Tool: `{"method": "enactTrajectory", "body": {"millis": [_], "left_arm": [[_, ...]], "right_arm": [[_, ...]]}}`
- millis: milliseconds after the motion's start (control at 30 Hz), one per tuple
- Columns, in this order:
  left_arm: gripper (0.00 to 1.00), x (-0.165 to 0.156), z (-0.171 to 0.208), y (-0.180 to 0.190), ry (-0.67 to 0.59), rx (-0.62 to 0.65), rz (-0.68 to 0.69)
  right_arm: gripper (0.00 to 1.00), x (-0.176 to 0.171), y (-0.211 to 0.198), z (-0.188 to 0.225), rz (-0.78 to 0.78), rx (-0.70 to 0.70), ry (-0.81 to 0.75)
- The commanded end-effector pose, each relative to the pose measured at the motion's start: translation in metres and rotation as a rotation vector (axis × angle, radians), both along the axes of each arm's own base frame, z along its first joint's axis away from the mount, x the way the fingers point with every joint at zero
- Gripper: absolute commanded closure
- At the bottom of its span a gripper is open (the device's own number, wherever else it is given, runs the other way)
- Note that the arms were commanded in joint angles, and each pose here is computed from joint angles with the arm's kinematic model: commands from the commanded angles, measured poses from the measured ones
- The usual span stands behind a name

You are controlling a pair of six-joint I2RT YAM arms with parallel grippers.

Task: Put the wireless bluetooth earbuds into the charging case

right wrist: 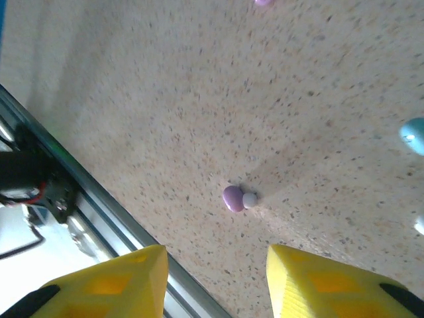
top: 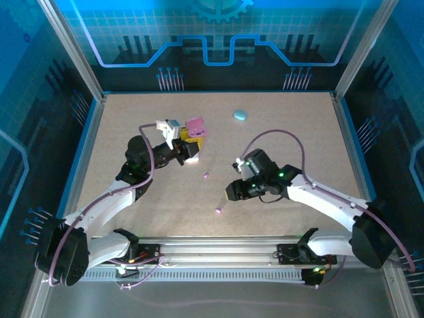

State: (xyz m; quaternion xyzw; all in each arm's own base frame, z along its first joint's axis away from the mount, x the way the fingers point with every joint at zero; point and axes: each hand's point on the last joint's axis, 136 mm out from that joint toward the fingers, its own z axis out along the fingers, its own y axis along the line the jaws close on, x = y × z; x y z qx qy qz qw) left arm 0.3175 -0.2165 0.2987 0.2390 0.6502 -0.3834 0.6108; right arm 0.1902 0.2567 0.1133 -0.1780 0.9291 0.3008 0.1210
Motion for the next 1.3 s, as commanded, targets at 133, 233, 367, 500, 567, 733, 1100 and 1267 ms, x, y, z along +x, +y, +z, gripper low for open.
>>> {"method": "enactTrajectory", "body": {"millis": [133, 233, 367, 500, 567, 733, 1100, 1267], "left_arm": [[0.71, 0.006, 0.006, 0.020, -0.036, 0.004, 0.115], [0.71, 0.009, 0.005, 0.028, -0.033, 0.007, 0.156], [0.71, 0.010, 0.004, 0.034, -0.033, 0.016, 0.178], [0.71, 0.010, 0.005, 0.035, -0.037, 0.019, 0.181], [0.71, 0.009, 0.006, 0.035, -0.040, 0.017, 0.179], [0.70, 0.008, 0.007, 0.034, -0.039, 0.017, 0.170], [0.70, 0.007, 0.008, 0.032, -0.037, 0.017, 0.155], [0.70, 0.007, 0.006, 0.031, -0.031, 0.019, 0.152]], "right_arm": [[0.56, -0.012, 0.031, -0.036, 0.248, -0.232, -0.057], [0.56, -0.017, 0.038, -0.048, 0.325, -0.298, -0.071], [0.55, -0.020, 0.046, -0.058, 0.396, -0.358, -0.077], [0.56, -0.019, 0.050, -0.066, 0.445, -0.417, -0.083], [0.56, -0.018, 0.050, -0.069, 0.456, -0.436, -0.080], [0.56, -0.014, 0.052, -0.075, 0.484, -0.469, -0.079], [0.61, -0.020, 0.053, -0.090, 0.540, -0.503, -0.020], [0.65, -0.025, 0.051, -0.093, 0.551, -0.517, 0.000]]}}
